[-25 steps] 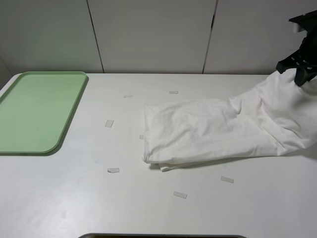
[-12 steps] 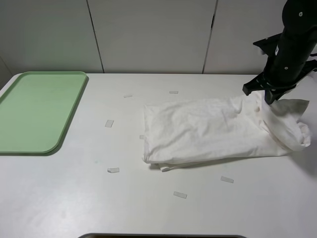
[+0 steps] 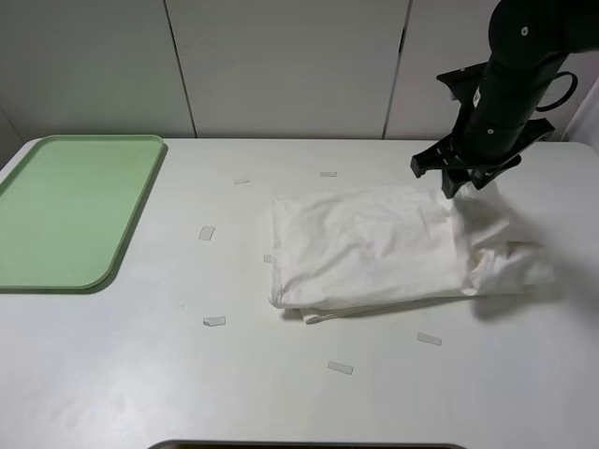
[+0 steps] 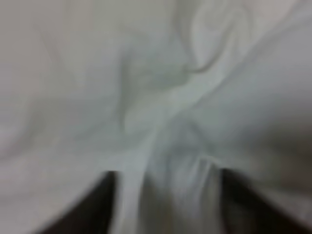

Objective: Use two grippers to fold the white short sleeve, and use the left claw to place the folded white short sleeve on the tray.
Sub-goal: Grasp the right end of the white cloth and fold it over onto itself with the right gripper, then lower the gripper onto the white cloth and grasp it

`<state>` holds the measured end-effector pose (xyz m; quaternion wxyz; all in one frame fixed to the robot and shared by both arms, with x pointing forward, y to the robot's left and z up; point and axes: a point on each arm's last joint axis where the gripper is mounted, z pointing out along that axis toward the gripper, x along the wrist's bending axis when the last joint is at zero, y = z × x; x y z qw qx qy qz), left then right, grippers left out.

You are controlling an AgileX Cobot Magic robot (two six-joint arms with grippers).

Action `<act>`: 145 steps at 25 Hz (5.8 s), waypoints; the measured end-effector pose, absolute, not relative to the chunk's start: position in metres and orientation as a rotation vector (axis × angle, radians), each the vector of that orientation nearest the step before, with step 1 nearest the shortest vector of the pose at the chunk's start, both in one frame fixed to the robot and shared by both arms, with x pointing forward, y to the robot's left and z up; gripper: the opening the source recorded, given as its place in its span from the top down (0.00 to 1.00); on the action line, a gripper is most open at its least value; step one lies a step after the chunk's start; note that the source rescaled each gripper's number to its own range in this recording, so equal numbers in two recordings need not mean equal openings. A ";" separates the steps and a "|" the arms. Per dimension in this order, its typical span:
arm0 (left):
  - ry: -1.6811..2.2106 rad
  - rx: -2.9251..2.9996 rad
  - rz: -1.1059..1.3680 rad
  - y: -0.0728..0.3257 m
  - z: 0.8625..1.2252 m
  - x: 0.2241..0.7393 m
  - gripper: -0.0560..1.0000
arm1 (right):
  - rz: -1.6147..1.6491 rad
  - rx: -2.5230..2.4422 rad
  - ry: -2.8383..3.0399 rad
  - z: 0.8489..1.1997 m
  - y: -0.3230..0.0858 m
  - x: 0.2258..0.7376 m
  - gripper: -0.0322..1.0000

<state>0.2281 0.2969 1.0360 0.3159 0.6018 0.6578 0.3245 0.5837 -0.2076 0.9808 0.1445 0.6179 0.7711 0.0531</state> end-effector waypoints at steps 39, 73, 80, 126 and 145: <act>1.732 1.584 0.855 0.297 1.036 0.228 0.02 | 0.526 1.689 2.206 1.148 -0.234 0.448 0.00; 1.732 1.584 0.855 0.297 1.036 0.228 0.02 | 0.877 1.595 1.776 1.063 -0.303 0.241 0.00; 1.732 1.584 0.855 0.297 1.036 0.228 0.02 | 0.934 1.539 1.577 1.057 -0.305 0.227 0.00; 1.732 1.584 0.856 0.297 1.036 0.228 0.02 | 1.011 1.515 1.567 1.053 -0.301 0.235 0.00; 1.789 1.609 0.785 0.297 1.041 0.237 0.02 | 1.012 1.514 1.565 1.053 -0.301 0.235 0.00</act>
